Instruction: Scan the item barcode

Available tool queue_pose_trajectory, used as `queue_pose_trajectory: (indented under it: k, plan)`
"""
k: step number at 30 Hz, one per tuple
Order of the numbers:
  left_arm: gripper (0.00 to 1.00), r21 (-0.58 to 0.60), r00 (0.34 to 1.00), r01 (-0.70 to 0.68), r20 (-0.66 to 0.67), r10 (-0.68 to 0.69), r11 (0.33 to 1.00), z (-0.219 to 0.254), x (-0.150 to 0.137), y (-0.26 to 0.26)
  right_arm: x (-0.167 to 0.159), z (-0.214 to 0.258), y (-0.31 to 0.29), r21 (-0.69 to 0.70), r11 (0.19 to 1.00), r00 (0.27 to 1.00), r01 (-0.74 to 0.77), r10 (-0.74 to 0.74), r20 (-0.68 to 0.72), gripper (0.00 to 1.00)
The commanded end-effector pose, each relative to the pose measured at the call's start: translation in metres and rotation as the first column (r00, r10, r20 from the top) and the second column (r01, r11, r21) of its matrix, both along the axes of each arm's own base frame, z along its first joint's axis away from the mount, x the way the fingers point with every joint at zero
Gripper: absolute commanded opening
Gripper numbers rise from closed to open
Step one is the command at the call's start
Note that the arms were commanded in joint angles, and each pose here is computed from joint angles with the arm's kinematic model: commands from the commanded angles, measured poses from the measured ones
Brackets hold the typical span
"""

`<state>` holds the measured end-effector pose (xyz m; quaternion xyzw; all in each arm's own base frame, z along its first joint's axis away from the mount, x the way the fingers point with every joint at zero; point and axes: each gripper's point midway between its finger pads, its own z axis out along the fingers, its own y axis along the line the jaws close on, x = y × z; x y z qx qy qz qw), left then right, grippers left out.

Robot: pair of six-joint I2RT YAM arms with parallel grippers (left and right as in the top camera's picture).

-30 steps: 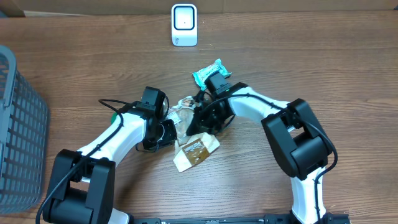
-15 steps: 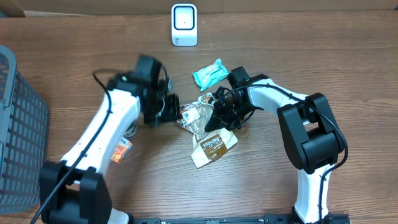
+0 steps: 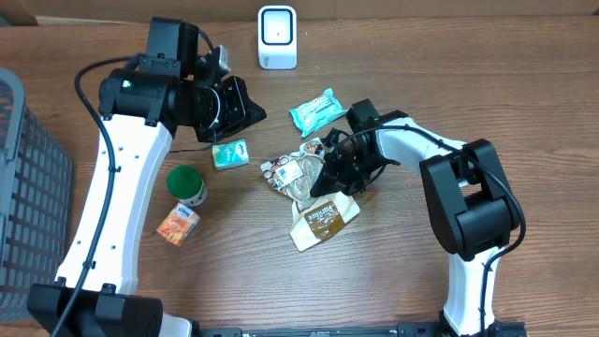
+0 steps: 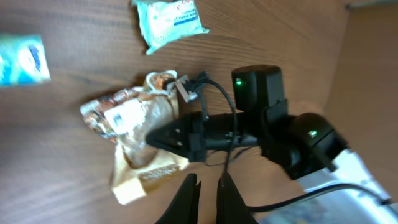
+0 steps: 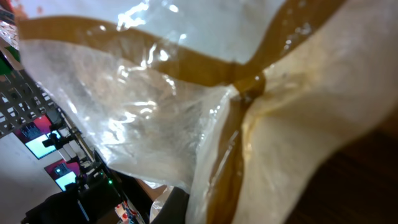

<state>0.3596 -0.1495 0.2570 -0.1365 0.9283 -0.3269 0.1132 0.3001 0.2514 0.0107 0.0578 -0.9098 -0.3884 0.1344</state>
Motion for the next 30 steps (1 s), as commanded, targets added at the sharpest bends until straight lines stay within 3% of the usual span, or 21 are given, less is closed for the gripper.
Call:
queue_pose_trajectory:
  k: [1,8,11,14,20,24,30]
  plan:
    - [0.06,-0.128,0.988,-0.126,-0.105,0.113,0.984,0.019,-0.003,-0.005,0.003,0.006,-0.002,0.002,1.000,1.000,-0.008,0.008,0.030,0.04]
    - [0.06,-0.204,0.979,-0.150,-0.165,0.117,0.968,0.026,-0.007,-0.011,0.001,0.006,-0.002,-0.001,1.000,1.000,-0.008,0.008,0.022,0.04]
    - [0.06,-0.172,0.980,-0.155,-0.148,0.130,0.973,0.022,-0.004,-0.007,0.001,0.008,0.000,0.015,1.000,1.000,-0.008,0.008,0.020,0.04]
    - [0.11,-0.064,0.981,-0.175,-0.090,0.169,0.982,0.012,0.003,0.009,0.004,0.013,0.001,0.023,1.000,0.999,-0.008,0.008,0.033,0.04]
    - [0.44,0.234,0.969,-0.246,0.035,0.245,0.941,-0.009,0.015,0.058,0.020,0.039,0.004,0.041,0.999,0.993,-0.014,0.009,0.122,0.04]
    - [0.69,0.358,0.953,-0.301,0.072,0.295,0.884,-0.015,0.016,0.083,0.031,0.061,0.005,0.061,0.998,0.983,-0.008,-0.003,0.183,0.04]
    - [0.96,0.513,0.947,-0.319,0.145,0.285,0.797,-0.015,0.019,0.114,0.041,0.121,-0.007,0.108,0.994,0.966,0.023,-0.050,0.254,0.04]
